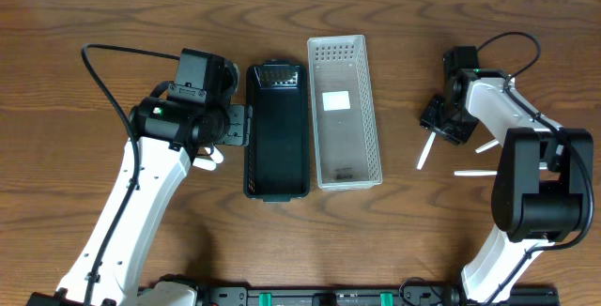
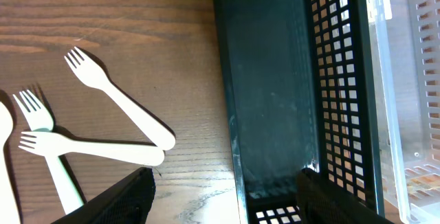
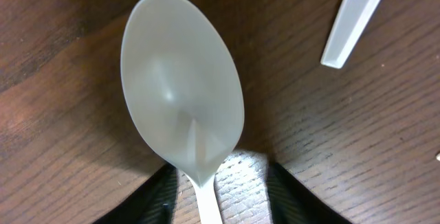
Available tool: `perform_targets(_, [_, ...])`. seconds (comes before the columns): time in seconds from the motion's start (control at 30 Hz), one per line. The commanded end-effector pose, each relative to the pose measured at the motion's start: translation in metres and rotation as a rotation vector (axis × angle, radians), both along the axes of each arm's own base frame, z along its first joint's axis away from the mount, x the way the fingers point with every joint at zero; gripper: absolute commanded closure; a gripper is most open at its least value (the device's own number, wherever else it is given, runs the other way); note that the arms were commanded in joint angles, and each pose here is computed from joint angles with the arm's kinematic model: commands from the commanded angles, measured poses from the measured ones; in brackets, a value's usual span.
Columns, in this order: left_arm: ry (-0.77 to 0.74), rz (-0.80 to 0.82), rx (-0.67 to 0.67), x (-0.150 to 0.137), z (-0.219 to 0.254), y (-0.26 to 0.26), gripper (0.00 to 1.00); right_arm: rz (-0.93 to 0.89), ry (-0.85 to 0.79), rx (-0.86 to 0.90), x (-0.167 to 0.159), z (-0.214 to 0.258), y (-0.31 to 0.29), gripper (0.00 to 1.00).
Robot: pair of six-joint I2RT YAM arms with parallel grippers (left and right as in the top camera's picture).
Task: Pack container
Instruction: 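Carry the spoon into the white basket and release it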
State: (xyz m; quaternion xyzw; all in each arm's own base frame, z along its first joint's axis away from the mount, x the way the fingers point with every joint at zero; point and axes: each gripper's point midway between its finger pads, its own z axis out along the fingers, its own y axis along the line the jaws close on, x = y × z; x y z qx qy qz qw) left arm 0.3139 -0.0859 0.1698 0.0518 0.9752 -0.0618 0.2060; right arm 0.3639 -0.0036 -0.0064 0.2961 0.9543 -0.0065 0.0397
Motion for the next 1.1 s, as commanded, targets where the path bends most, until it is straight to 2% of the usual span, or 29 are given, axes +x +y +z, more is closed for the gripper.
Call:
perform_targets(0.0, [-0.019,0.001,0.016,0.004,0.006,0.002,0.32,-0.002,0.118,0.042,-0.025,-0.032,0.005,0.64])
perform_targets(0.17, [-0.019,0.001,0.016,0.004,0.006,0.002,0.32,-0.003,0.132,0.042,-0.029,-0.032,0.005,0.8])
perform_targets(0.37, [-0.018,0.001,0.016,0.004,0.006,0.002,0.32,-0.002,0.137,0.044,-0.03,-0.032,0.005,0.87])
perform_targets(0.5, [-0.019,0.001,0.016,0.004,0.006,0.002,0.32,0.0,0.134,0.044,-0.029,-0.031,0.006,0.99])
perform_targets(0.63, [-0.019,0.001,0.016,0.004,0.006,0.002,0.32,0.064,0.116,0.042,-0.019,-0.017,0.01,0.99])
perform_targets(0.73, [-0.019,0.001,0.016,0.004,0.006,0.002,0.32,0.122,0.07,0.03,-0.003,0.016,0.016,0.99])
perform_targets(0.93, [-0.019,0.001,0.016,0.004,0.006,0.002,0.32,0.342,-0.15,0.012,0.038,0.129,0.058,0.99])
perform_targets(1.07, [-0.02,0.001,0.016,0.004,0.006,0.002,0.32,0.542,-0.278,0.013,0.04,0.191,0.113,0.99])
